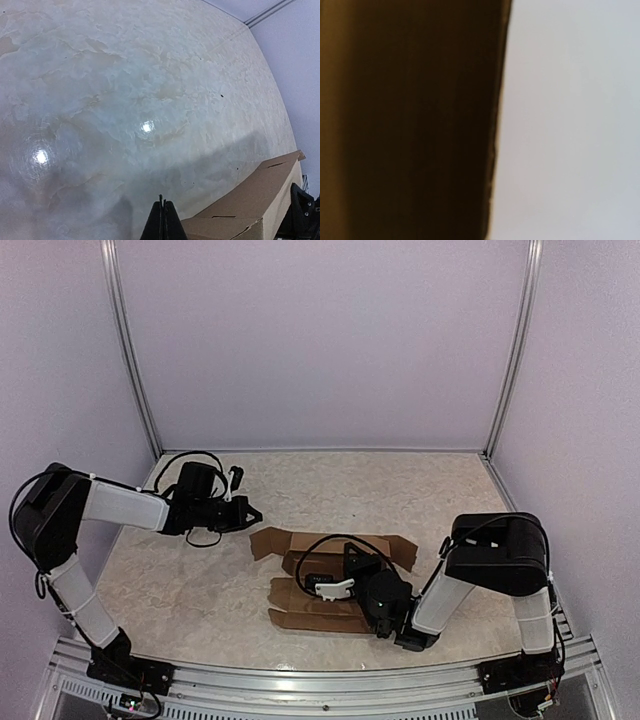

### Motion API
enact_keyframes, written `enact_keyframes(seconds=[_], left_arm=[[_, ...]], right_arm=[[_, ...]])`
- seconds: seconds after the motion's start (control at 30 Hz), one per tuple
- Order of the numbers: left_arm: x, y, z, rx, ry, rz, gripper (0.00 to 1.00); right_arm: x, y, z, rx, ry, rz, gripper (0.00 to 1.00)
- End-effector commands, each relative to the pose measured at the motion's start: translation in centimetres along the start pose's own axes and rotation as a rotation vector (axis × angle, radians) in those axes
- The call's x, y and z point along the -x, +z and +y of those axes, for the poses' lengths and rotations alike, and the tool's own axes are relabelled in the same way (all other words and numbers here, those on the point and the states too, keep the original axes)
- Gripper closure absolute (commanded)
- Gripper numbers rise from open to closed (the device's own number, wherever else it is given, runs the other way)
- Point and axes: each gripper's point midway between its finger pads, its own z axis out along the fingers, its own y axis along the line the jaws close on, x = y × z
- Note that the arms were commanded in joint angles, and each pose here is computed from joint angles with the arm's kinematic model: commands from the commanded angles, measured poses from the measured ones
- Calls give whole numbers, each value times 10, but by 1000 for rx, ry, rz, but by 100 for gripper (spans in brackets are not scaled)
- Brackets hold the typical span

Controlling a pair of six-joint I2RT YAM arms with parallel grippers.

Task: Fold the paper box

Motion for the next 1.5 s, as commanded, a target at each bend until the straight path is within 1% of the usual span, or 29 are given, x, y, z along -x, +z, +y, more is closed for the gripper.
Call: enact_keyframes(seconds=[0.0,0.2,0.33,0.57,0.83,1.03,1.1,1.23,1.47], left_arm=[[1,14,-23,-114,48,23,100],[-14,20,-44,-172,86,74,100],[-29,23,-48,-174,88,103,100],[-46,19,-46,-166,66,122,100],[-56,8,-37,-106,52,153,100],[-64,1,-15,19,41,186,100],[-69,0,-11,34,34,200,100],[-73,-2,-12,39,33,208,100],[-70,-4,-25,-2,47,205,100]], right_arm=[[-3,-8,-8,-45,72,-9,100],[-7,-8,-5,-38,109,16,100],[-7,-7,-4,-38,123,26,100],[-6,-1,-5,-42,145,47,100],[-6,2,0,-34,151,62,100],[-8,2,6,-23,151,69,100],[-8,1,6,-22,151,67,100],[-9,2,6,-20,156,69,100],[-8,2,9,-17,153,72,100]])
